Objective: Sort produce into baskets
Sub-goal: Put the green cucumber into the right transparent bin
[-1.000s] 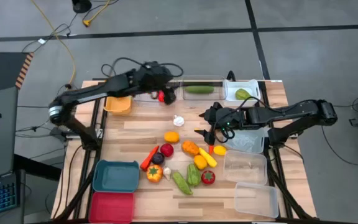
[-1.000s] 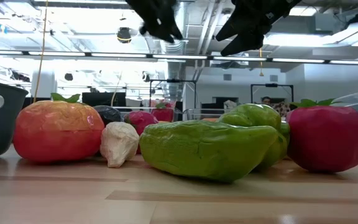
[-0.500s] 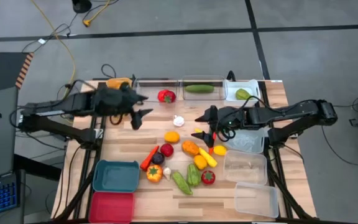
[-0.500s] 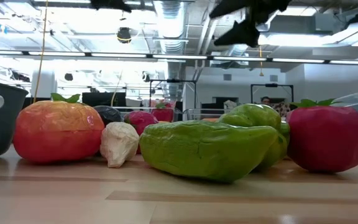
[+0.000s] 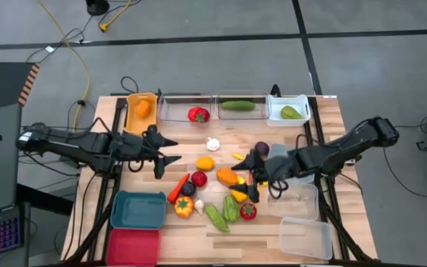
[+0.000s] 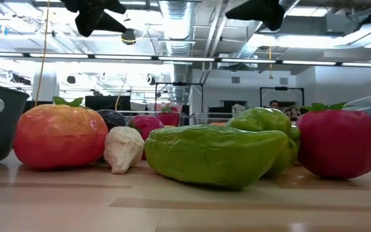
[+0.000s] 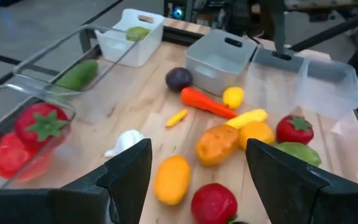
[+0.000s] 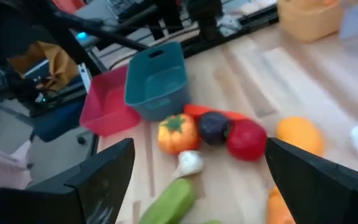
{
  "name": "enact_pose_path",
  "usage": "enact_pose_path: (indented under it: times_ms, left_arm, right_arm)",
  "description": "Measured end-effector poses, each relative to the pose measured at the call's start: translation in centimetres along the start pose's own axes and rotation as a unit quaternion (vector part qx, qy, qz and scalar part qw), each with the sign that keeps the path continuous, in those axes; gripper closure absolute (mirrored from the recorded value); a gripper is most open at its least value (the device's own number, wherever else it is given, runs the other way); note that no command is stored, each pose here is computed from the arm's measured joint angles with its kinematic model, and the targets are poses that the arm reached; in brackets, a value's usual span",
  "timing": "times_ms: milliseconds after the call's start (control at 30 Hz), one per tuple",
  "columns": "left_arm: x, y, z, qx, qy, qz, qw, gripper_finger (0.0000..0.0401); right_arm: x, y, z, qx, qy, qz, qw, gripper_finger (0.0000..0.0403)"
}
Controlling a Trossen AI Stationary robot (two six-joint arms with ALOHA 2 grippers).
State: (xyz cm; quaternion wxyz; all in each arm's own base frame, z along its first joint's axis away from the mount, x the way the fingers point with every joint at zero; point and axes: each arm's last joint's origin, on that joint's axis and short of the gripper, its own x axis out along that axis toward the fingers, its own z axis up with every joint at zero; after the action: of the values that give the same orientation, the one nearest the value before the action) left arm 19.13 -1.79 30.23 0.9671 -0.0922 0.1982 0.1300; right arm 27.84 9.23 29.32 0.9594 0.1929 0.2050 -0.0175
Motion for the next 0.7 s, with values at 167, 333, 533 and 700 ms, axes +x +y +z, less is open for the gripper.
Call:
enact_pose_path:
  times_ms: [167,333,533,700]
  left_arm:
    - [0.3,-0.4,-0.5,-0.003,0.004,-0.006,1.0,0.0152]
    - [0.3,-0.6,-0.9,0.002,0.01,-0.011,1.0,0.0152]
    - [0.2,-0.9,-1.0,0.005,0.011,-0.018,1.0,0.0152]
    - [0.2,-1.0,-1.0,0.007,0.011,-0.021,1.0,0.0152]
  right_arm:
    - [3.0,2.1,-1.7,-0.017,0.034,0.007,0.999,0.0018]
    - [6.5,3.6,-2.7,-0.037,0.083,-0.013,0.996,0.0023]
    - [10.0,4.7,-3.2,-0.046,0.141,-0.05,0.988,0.0028]
    - [12.0,5.2,-3.7,-0.042,0.188,-0.083,0.978,0.0034]
